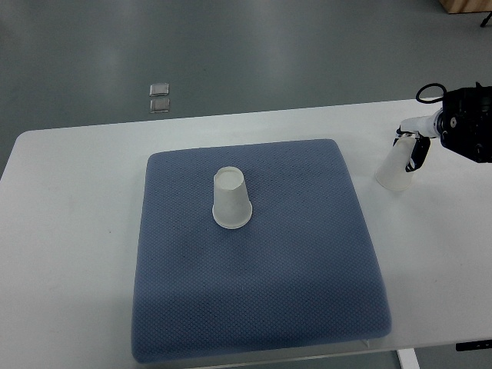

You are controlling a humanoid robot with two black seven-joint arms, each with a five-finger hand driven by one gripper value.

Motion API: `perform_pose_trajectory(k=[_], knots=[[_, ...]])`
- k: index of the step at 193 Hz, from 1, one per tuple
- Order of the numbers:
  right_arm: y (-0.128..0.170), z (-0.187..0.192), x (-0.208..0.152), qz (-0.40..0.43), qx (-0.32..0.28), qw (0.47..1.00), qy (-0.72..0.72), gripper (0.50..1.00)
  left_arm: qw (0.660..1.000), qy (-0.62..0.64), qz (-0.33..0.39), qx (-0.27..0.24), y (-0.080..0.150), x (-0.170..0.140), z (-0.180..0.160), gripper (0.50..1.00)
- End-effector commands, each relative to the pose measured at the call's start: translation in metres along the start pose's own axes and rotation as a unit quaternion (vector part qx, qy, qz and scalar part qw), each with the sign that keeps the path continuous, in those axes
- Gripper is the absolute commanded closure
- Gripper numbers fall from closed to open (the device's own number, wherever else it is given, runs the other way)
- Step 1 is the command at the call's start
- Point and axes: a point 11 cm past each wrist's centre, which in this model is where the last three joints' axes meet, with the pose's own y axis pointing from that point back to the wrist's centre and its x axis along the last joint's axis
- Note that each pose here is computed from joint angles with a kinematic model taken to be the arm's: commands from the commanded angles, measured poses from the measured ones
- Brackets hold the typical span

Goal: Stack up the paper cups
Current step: 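Lift the held cup and carry it over the cup on the pad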

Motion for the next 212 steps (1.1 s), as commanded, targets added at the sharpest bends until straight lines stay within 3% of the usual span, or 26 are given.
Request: perform_pose_trajectory(k=[1,14,25,44,74,98,127,137,138,154,190,212], knots=[[0.000,0.000,0.000,0.000,0.000,1.000,0.001,0.883,1.000,0.001,0.001,0.000,0.000,0.000,0.000,0.500],[0.001,0.001,0.002,0.001,-0.001,1.000,0.001,0.908,1.000,-0.001,0.001,0.000,0.000,0.000,0.000,0.500],[0.002,0.000,0.005,0.002,0.000,1.000,0.003,0.957,1.000,-0.001,0.000,0.000,0.000,0.000,0.000,0.500],[0.006,-0.002,0.012,0.003,0.000,1.000,0.007,0.969,1.000,0.000,0.000,0.000,0.000,0.000,0.000,0.500],[0.034,-0.008,0.055,0.010,0.008,1.000,0.016,0.977,1.000,-0.002,-0.001,0.000,0.000,-0.001,0.000,0.500],[0.080,-0.009,0.098,0.019,0.016,0.999,0.036,0.977,1.000,-0.003,0.000,0.000,0.000,-0.001,0.000,0.500],[0.159,-0.028,0.142,0.018,0.044,0.996,0.076,0.975,1.000,-0.006,-0.002,0.001,0.000,-0.001,0.000,0.500],[0.159,-0.028,0.142,0.018,0.044,0.996,0.076,0.975,1.000,-0.006,-0.002,0.001,0.000,-0.001,0.000,0.500],[0.184,-0.034,0.153,0.018,0.048,0.995,0.087,0.975,1.000,-0.007,-0.003,0.000,0.000,-0.002,0.000,0.500],[0.222,-0.045,0.170,0.029,0.049,0.992,0.109,0.975,1.000,-0.007,-0.006,0.000,0.000,-0.004,0.000,0.500],[0.267,-0.072,0.173,0.040,0.067,0.986,0.146,0.973,1.000,-0.007,-0.007,0.000,0.000,-0.005,0.000,0.500],[0.274,-0.082,0.171,0.042,0.076,0.984,0.153,0.973,1.000,-0.006,-0.006,0.000,0.000,-0.004,0.000,0.500]])
